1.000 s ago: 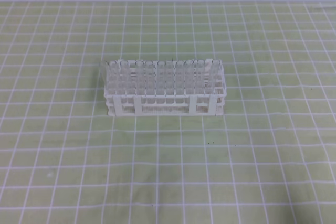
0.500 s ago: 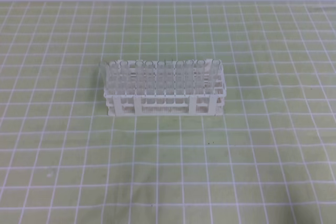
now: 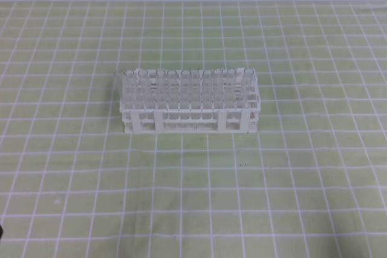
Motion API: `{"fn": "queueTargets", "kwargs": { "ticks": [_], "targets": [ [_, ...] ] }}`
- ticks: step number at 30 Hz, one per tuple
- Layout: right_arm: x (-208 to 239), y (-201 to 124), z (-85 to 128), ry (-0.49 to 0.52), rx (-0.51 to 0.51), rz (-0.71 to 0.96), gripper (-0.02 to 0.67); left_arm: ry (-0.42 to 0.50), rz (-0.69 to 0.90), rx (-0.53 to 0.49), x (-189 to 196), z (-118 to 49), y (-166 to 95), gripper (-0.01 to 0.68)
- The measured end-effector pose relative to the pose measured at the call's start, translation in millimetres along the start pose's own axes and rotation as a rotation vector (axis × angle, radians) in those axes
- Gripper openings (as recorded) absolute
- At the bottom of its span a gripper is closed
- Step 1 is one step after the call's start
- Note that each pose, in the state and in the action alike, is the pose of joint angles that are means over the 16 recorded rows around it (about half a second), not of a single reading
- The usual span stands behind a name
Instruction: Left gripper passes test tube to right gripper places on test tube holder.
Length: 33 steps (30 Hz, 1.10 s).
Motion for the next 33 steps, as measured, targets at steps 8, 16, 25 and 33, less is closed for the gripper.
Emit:
{"fn": "queueTargets", "kwargs": {
  "ticks": [8, 16, 25, 33],
  "targets": [
    [-0.1, -0.1, 0.0, 0.0, 0.0, 0.001, -0.002, 0.003, 0.033, -0.012, 0.3, 0.3, -4.1, 0.0],
    [-0.1, -0.1, 0.0, 0.0, 0.0, 0.001, -0.002, 0.002, 0.035, -0.013, 0.4, 0.4, -4.8, 0.0],
    [-0.1, -0.1, 0.0, 0.0, 0.0, 0.001, -0.002, 0.003, 0.037, -0.014, 0.2, 0.5, -5.3, 0.0],
    [-0.1, -0.1, 0.0, 0.0, 0.0, 0.001, -0.002, 0.003, 0.036, -0.014, 0.2, 0.6, -5.6, 0.0]
  ]
}}
Point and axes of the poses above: a point on each arm's last joint axis where the gripper is mounted, x pointing back along that axis away from the gripper, z along the wrist's bending axis when the last joint is at zero, y = z × x, the point moved 4 cm from there along -x, pointing out along that axis toward the gripper, and after that the axes turned 5 degrees about x, right-handed, at the moved point
